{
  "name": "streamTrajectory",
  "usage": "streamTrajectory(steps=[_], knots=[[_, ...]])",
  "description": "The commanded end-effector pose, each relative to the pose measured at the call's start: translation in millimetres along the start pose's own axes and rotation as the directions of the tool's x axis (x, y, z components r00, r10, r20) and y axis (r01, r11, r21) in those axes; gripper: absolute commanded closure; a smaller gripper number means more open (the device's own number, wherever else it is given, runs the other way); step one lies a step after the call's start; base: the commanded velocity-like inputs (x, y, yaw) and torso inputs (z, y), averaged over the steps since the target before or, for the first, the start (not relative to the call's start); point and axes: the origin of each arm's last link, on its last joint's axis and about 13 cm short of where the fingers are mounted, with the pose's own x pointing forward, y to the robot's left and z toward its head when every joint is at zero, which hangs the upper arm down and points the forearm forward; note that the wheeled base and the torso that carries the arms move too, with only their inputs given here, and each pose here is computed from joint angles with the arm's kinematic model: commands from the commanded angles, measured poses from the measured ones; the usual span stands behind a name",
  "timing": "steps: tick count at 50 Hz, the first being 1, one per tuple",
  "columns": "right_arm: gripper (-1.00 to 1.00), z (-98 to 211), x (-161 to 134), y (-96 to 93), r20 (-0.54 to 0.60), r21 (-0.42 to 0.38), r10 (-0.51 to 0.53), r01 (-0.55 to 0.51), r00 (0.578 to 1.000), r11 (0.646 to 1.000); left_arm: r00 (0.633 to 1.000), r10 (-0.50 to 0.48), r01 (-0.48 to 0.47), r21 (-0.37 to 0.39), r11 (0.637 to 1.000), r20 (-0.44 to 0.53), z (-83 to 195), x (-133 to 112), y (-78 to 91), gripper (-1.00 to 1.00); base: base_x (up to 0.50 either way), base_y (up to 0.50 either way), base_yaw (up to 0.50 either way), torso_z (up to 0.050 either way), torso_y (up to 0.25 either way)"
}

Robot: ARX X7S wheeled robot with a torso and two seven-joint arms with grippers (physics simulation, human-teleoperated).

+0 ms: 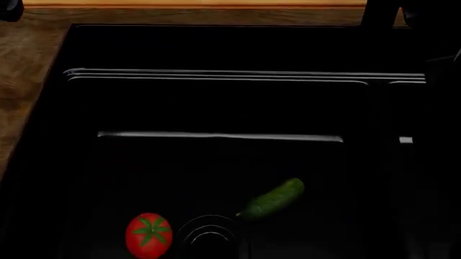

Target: Pick the vegetables from the sink and place them on the cutting board.

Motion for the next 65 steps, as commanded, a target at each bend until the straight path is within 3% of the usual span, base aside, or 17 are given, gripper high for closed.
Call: streamTrajectory(steps=[1, 15, 31, 34, 37, 39, 40, 41, 47, 50, 55, 57, 60, 65], knots=[[-1.0, 3, 2, 0.5, 0.017, 0.031, -0.018, 0.017, 1.0, 0.999, 1.0, -0.029, 0.029, -0.036, 0.999, 0.006, 1, 0, 0.5, -1.0, 0.0, 0.0, 0.0, 0.0, -0.25], [-1.0, 1, 2, 0.0, 0.018, 0.032, -0.02, 0.019, 1.0, 0.999, 0.999, -0.032, 0.032, -0.037, 0.999, 0.006, 1, 0, -0.2, -1.0, 0.18, 0.0, -0.01, 0.0, -0.25], [-1.0, 2, 1, 0.1, 0.016, 0.036, -0.02, 0.019, 1.0, 0.999, 1.0, -0.025, 0.026, -0.05, 0.998, 0.014, 2, 0, -0.1, -1.0, 0.85, 0.02, -0.07, 0.0, -0.208], [-1.0, 2, 3, -0.2, -0.001, 0.029, -0.004, 0.004, 1.0, 1.0, 0.993, -0.108, 0.104, -0.088, 0.991, -0.039, 2, -1, -5.4, -1.0, 1.01, 0.03, -0.09, 0.0, -0.079], [-1.0, 13, 17, -1.7, 0.001, 0.034, 0.034, -0.034, 0.999, 0.999, 0.987, -0.163, 0.161, -0.094, 0.982, -0.013, 15, 11, -2.5, -1.0, 1.0, 0.03, -0.1, 0.0, -0.095], [-1.0, 14, 25, -2.6, -0.027, 0.017, 0.082, -0.082, 0.996, 0.996, 0.963, -0.269, 0.265, -0.097, 0.959, -0.024, 22, 16, -1.0, -1.0, 1.0, 0.03, -0.1, 0.0, -0.101], [-1.0, 12, 28, -3.9, -0.039, 0.013, 0.095, -0.095, 0.995, 0.995, 0.936, -0.351, 0.351, -0.044, 0.935, 0.003, 29, 20, 2.3, -1.0, 1.0, 0.03, -0.1, 0.0, -0.103], [-1.0, 11, 29, -4.0, -0.049, 0.012, 0.103, -0.103, 0.993, 0.995, 0.93, -0.368, 0.368, -0.041, 0.929, -0.008, 31, 24, 6.3, -1.0, 1.0, 0.03, -0.1, 0.0, -0.104], [-1.0, 10, 30, -4.0, -0.101, 0.021, 0.16, -0.159, 0.982, 0.987, 0.923, -0.368, 0.368, -0.022, 0.929, -0.112, 20, 42, 20.3, -1.0, 1.01, 0.03, -0.1, 0.0, -0.105], [-1.0, 5, 28, -4.1, -0.175, 0.017, 0.236, -0.236, 0.956, 0.972, 0.894, -0.41, 0.413, -0.026, 0.91, -0.181, 17, 45, 24.2, -1.0, 1.02, 0.03, -0.1, 0.005, -0.107], [-1.0, 3, 28, -8.5, -0.238, -0.006, 0.262, -0.271, 0.935, 0.963, 0.854, -0.454, 0.462, -0.033, 0.886, -0.254, 12, 50, 34.0, -1.0, 1.02, 0.03, -0.1, 0.004, -0.107], [-1.0, 5, 29, -10.5, -0.26, -0.018, 0.278, -0.293, 0.925, 0.956, 0.798, -0.515, 0.525, -0.059, 0.849, -0.313, 14, 50, 38.5, -1.0, 1.03, 0.03, -0.1, 0.01, -0.107], [-1.0, 3, 27, -10.7, -0.287, -0.022, 0.309, -0.329, 0.907, 0.944, 0.696, -0.628, 0.65, -0.065, 0.757, -0.349, 11, 45, 40.6, -1.0, 1.03, 0.03, -0.1, 0.01, -0.108], [-1.0, 1, 24, -12.0, -0.314, -0.024, 0.342, -0.368, 0.886, 0.929, 0.595, -0.7, 0.728, -0.103, 0.678, -0.395, 9, 47, 49.8, -1.0, 1.04, 0.03, -0.11, 0.01, -0.108]])
